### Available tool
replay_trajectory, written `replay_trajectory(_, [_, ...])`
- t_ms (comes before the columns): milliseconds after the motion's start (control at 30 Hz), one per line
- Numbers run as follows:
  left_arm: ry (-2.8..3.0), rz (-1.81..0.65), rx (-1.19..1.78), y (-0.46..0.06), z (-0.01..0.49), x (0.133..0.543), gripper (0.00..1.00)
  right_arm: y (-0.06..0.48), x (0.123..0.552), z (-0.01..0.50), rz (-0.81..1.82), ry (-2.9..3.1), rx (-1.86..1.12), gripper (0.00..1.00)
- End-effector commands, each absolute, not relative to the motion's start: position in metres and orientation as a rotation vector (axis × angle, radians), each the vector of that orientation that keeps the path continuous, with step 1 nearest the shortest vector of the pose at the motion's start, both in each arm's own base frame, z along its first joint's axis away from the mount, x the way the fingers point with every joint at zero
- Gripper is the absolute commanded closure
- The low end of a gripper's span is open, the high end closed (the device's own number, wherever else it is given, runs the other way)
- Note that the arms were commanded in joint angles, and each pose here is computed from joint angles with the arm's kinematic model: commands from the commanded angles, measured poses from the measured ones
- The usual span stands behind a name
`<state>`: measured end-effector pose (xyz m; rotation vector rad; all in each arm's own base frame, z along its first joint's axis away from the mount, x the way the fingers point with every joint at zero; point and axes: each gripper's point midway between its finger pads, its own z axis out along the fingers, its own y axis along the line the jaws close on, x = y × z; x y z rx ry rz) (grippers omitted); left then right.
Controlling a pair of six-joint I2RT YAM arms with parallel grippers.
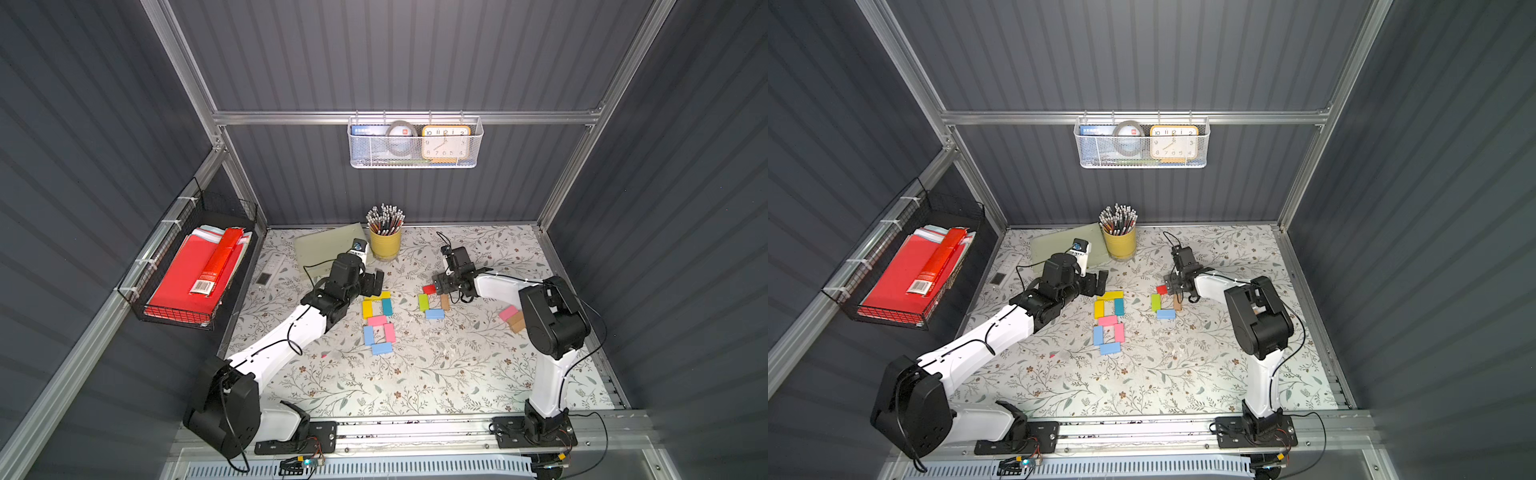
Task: Assemble the number 8 with building blocks
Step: Adjust the building block at the center of the board.
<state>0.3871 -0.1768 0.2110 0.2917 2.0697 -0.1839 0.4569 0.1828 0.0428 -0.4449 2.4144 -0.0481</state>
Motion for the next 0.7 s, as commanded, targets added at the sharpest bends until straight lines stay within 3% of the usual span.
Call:
replay_trajectory(0, [2.079,-0.194,0.278,-0.176,0.207,0.387,0.01,0.183,0.46,0.042,-0.045,2.425,-0.438,0.04])
replay_trajectory(667, [2.08,-0.186,0.279,-0.175,0.206,0.388,0.01,0.181,0.475,0.042,-0.088,2.455,-0.434,0.03])
